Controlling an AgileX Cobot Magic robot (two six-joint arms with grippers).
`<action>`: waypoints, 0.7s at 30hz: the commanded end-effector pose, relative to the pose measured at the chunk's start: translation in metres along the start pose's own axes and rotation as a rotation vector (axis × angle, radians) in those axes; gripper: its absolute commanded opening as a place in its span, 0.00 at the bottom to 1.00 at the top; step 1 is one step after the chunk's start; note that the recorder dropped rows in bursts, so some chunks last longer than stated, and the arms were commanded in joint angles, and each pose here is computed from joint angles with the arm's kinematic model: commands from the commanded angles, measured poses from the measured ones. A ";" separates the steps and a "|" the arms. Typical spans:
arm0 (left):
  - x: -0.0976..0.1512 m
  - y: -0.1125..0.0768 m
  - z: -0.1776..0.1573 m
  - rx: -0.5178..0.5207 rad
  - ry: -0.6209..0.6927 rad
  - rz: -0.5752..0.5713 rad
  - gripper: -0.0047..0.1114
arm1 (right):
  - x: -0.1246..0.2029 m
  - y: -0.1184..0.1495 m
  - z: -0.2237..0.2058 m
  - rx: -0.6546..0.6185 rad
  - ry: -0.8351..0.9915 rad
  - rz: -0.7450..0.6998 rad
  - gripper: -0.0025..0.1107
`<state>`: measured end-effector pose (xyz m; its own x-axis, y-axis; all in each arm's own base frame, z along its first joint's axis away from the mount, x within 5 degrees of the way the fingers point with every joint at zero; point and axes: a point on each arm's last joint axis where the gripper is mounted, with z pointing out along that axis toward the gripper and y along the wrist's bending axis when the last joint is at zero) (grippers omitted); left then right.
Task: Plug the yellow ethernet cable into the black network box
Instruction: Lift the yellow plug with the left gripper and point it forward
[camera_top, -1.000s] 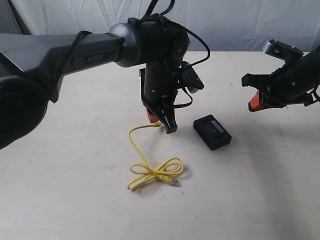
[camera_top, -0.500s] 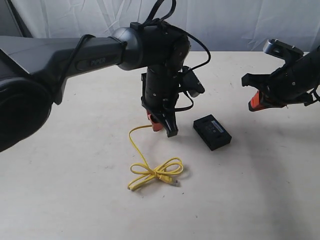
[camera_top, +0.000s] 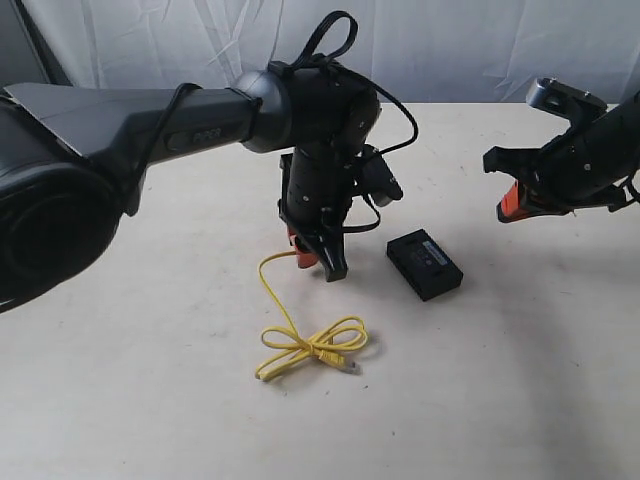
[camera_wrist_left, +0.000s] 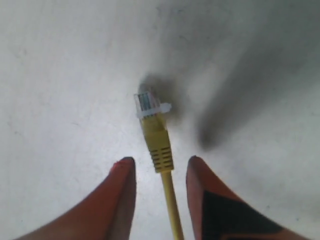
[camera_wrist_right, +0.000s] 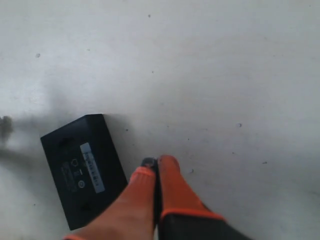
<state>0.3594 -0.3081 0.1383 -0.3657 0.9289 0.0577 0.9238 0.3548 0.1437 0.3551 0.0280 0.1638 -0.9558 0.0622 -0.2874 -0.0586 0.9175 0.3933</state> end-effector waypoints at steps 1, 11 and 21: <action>0.000 0.001 -0.002 -0.006 0.001 0.001 0.31 | 0.000 -0.002 -0.002 0.008 -0.011 -0.001 0.02; 0.001 0.002 -0.006 -0.015 -0.003 0.028 0.04 | 0.000 -0.002 -0.002 0.011 -0.016 -0.001 0.02; 0.024 0.019 -0.093 -0.014 -0.209 -0.039 0.04 | 0.005 0.001 -0.002 -0.021 0.037 0.004 0.02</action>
<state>0.3605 -0.2929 0.2140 -0.3676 0.9245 -0.1010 0.9080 0.3803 0.1758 0.3531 0.0291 0.1637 -0.9619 0.0534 -0.2681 -0.0619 0.9128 0.4037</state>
